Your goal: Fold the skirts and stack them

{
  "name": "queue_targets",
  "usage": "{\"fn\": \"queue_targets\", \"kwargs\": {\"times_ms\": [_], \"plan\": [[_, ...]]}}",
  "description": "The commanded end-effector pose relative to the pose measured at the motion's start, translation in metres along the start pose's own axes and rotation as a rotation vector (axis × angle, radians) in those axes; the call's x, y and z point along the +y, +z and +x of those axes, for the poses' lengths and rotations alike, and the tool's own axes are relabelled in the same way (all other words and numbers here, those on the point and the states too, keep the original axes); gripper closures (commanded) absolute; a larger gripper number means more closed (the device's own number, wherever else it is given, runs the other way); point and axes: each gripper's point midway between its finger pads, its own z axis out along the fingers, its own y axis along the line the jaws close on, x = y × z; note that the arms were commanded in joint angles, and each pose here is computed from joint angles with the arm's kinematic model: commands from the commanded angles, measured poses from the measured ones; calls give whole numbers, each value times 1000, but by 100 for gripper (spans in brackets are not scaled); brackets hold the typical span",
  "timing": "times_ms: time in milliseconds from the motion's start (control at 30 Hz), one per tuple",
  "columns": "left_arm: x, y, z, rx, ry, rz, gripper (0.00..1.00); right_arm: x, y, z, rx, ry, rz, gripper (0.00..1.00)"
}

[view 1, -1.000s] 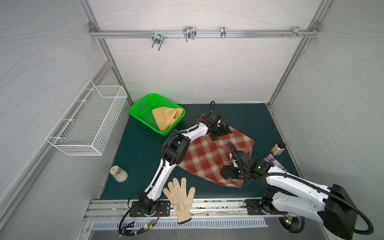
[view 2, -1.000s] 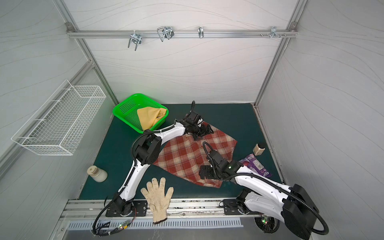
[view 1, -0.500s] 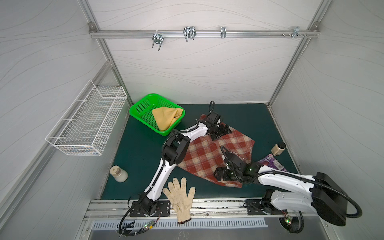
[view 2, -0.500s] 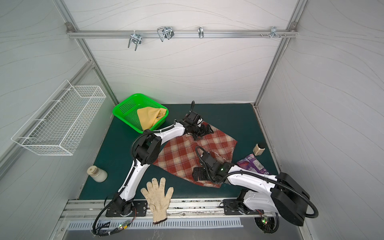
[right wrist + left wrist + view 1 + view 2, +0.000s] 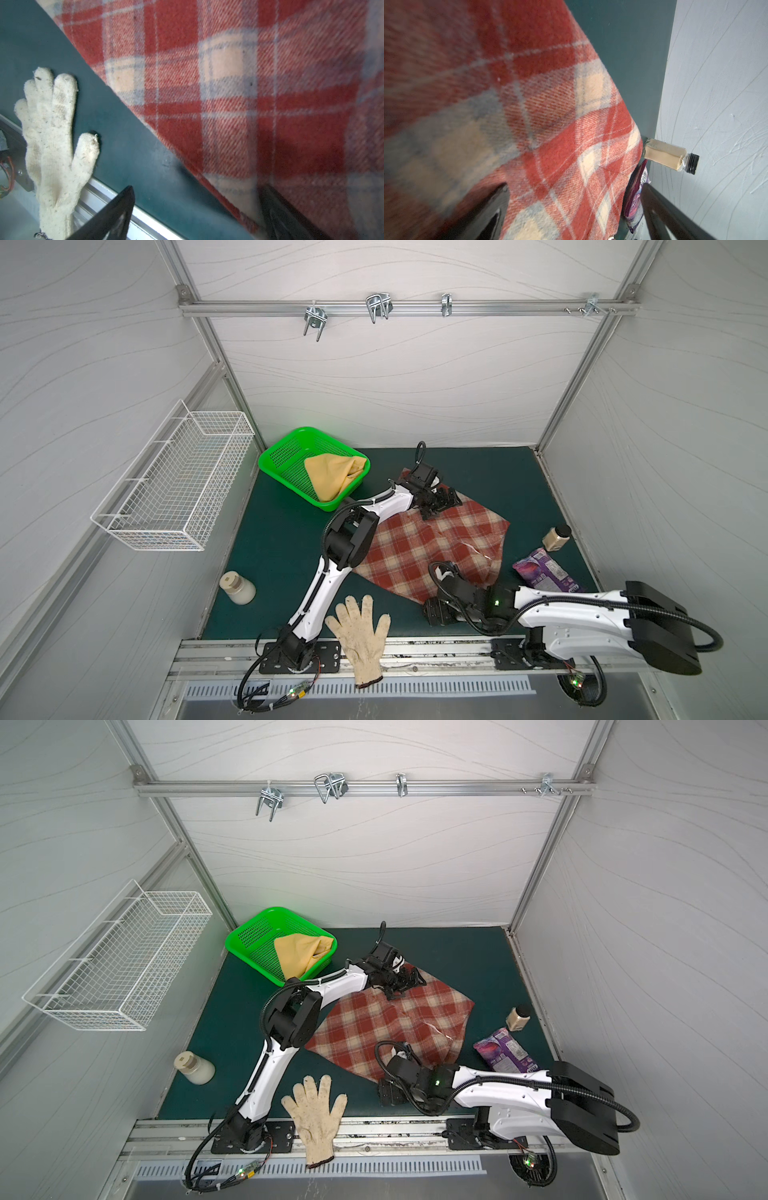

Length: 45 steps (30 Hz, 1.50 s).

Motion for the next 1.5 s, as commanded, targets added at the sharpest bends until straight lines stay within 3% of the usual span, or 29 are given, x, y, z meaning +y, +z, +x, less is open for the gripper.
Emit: {"fn": "queue_targets", "kwargs": {"times_ms": [0, 200, 333, 467, 567, 800, 1000, 1200, 1467], "plan": [[52, 2, 0, 10, -72, -133, 1, -16, -2, 23, 35, 29, 76, 6], [26, -29, -1, -16, -38, -90, 1, -3, -31, 0, -49, -27, 75, 8], [-4, -80, 1, -67, -14, -53, 1, 8, -71, -28, -153, -81, 60, 9], [-9, -140, 13, -147, -14, -64, 1, 4, -98, -47, -240, -142, 91, 8], [4, -177, 33, -170, -43, -82, 1, -4, -102, -53, -264, -188, 153, 1], [79, -228, 103, -223, -173, -177, 1, -18, -89, -50, -237, -244, 244, 1], [147, -261, 154, -327, -327, -222, 2, -18, -82, -48, -232, -256, 231, 1], [178, -282, 174, -387, -387, -238, 4, -15, -78, -48, -237, -247, 202, 1], [191, -271, 179, -342, -422, -231, 12, -16, -76, -47, -233, -241, 201, 1]]}}
